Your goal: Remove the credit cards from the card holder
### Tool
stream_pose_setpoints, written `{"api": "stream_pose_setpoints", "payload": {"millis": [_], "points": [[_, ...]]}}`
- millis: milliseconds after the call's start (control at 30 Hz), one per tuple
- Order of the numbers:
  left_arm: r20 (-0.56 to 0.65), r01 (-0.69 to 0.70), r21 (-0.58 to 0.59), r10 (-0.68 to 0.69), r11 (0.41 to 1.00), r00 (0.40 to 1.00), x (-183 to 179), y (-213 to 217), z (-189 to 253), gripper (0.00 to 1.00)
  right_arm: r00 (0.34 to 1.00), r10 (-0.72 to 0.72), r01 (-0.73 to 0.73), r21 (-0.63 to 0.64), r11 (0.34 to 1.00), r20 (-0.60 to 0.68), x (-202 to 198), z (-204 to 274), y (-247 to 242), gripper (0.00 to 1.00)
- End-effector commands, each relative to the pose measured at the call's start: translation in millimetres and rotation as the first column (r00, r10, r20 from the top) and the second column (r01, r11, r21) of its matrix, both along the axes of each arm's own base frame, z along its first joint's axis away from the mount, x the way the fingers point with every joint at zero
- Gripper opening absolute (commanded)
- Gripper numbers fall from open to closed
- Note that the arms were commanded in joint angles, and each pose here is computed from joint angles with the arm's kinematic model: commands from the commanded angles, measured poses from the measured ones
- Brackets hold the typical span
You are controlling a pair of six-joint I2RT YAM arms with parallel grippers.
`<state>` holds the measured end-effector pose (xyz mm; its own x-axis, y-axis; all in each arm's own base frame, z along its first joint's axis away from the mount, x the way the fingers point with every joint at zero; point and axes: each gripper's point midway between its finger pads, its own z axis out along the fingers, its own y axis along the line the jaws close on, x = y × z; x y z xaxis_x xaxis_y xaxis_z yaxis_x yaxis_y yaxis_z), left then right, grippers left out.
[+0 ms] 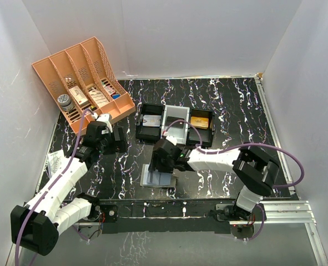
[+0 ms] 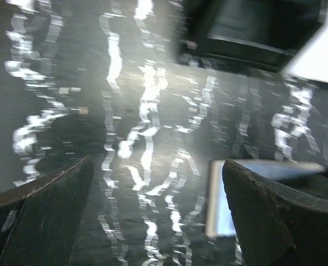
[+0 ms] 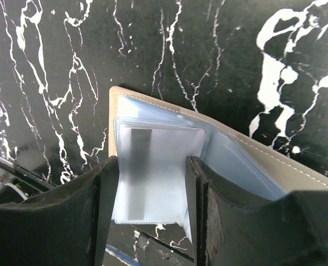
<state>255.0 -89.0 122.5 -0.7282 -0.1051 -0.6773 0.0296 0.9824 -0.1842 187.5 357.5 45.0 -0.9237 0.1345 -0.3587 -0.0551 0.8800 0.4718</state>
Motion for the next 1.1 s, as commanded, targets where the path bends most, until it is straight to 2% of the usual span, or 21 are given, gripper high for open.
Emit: {"api": "stream_pose_setpoints", "payload": {"millis": [0,67,167,233,433,567,733,1067], "points": [[-0.066,0.155,-0.387,-0.195,0.909,0.979,-28,-70,14,0.95,1.0,0.025,-0.028,0.205,0.978,0.017,7,28,19,0.46],[-0.066,0.191,-0.513,-0.261,0.837,0.963,-40,-91,18,0.94,1.0,0.025,-0.027,0.203,0.979,0.014,8,26,15,0.46],[-0.077,0.213,-0.643,-0.34,0.735,0.937,-58,-111,17,0.91,1.0,0.021,-0.022,0.206,0.978,0.007,10,24,11,0.47],[-0.122,0.194,-0.682,-0.372,0.705,0.92,-73,-115,7,0.89,1.0,0.013,-0.013,0.208,0.978,0.003,9,21,8,0.47],[-0.169,0.192,-0.712,-0.429,0.676,0.887,-98,-118,-13,0.83,1.0,0.016,-0.013,0.214,0.977,-0.01,9,19,9,0.48],[-0.191,0.19,-0.714,-0.449,0.674,0.873,-103,-124,-23,0.75,1.0,0.02,-0.016,0.213,0.977,-0.016,8,17,10,0.48],[-0.225,0.191,-0.678,-0.447,0.71,0.866,-106,-133,-40,0.57,0.999,0.024,-0.019,0.203,0.979,-0.025,7,14,9,0.49],[-0.256,0.187,-0.64,-0.437,0.745,0.862,-109,-141,-60,0.44,0.999,0.021,-0.015,0.201,0.979,-0.028,6,14,7,0.5]]}}
